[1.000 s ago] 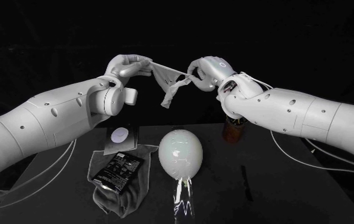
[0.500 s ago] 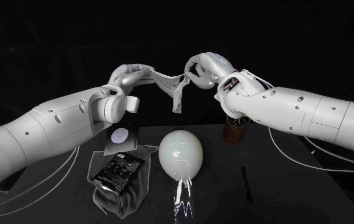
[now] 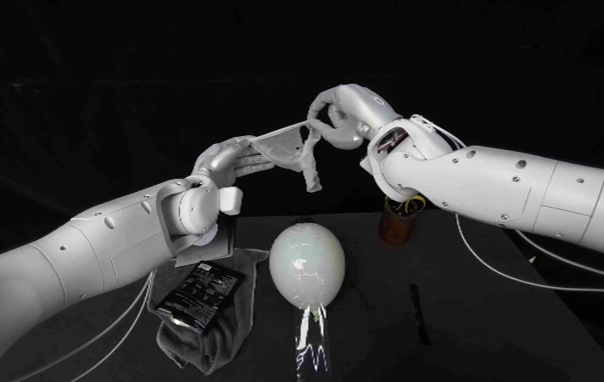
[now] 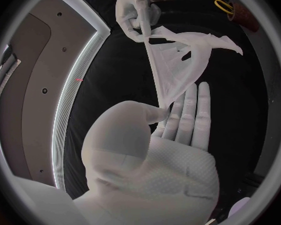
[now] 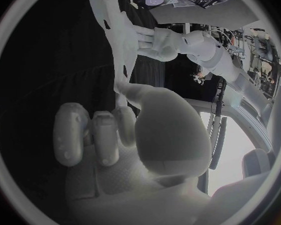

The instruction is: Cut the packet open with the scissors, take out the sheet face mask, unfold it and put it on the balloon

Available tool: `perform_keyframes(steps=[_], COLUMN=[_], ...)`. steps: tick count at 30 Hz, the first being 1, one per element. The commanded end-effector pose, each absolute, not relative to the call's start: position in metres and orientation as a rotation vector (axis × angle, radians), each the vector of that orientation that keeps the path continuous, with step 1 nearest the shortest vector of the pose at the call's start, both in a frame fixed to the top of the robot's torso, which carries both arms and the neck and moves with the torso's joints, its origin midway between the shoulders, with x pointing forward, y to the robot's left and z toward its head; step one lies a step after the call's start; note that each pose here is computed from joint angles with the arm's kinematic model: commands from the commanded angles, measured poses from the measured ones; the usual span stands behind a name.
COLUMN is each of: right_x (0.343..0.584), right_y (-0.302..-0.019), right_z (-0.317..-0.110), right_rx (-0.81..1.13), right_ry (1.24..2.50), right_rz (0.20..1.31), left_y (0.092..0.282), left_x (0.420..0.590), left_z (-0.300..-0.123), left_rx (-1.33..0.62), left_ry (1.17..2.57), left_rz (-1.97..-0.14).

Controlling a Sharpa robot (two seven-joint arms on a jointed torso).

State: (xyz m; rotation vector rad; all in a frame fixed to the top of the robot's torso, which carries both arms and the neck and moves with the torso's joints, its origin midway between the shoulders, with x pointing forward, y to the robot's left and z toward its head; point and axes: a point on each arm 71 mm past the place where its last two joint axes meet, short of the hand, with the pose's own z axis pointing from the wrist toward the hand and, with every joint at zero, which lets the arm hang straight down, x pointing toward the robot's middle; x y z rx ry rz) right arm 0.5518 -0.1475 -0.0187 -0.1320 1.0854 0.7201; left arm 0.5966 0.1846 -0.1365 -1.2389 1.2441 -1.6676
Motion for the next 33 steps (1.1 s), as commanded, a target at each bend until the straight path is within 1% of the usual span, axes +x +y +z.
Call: perform_keyframes(steps=[1,4,8,12,17,24,29,33], right_x=[0.553,0.557,0.562,0.565,0.566,0.563,0.563,0.562], right_y=[-0.148,-0.148,-0.147,-0.146,-0.144,-0.14,-0.139,-0.136], right_z=[-0.016,-0.015,-0.015,-0.015,-0.015,-0.016,-0.016,-0.016], right_rx=[-0.129,-0.129,-0.128,-0.127,-0.13,-0.132,-0.119,-0.11], right_ry=[1.092,1.096,1.1,1.102,1.103,1.111,1.104,1.1], right_rz=[0.726,0.717,0.705,0.696,0.697,0.706,0.7,0.702], left_y=[0.189,0.187,0.179,0.173,0.172,0.178,0.181,0.18], left_x=[0.597,0.595,0.589,0.585,0.584,0.587,0.588,0.586], left_z=[-0.144,-0.15,-0.154,-0.155,-0.155,-0.157,-0.162,-0.169], left_rx=[-1.381,-1.442,-1.482,-1.489,-1.481,-1.458,-1.341,-1.225], left_ry=[1.207,1.23,1.292,1.329,1.334,1.312,1.344,1.378], left_rz=[-1.758,-1.806,-1.905,-1.975,-2.016,-1.946,-1.842,-1.768])
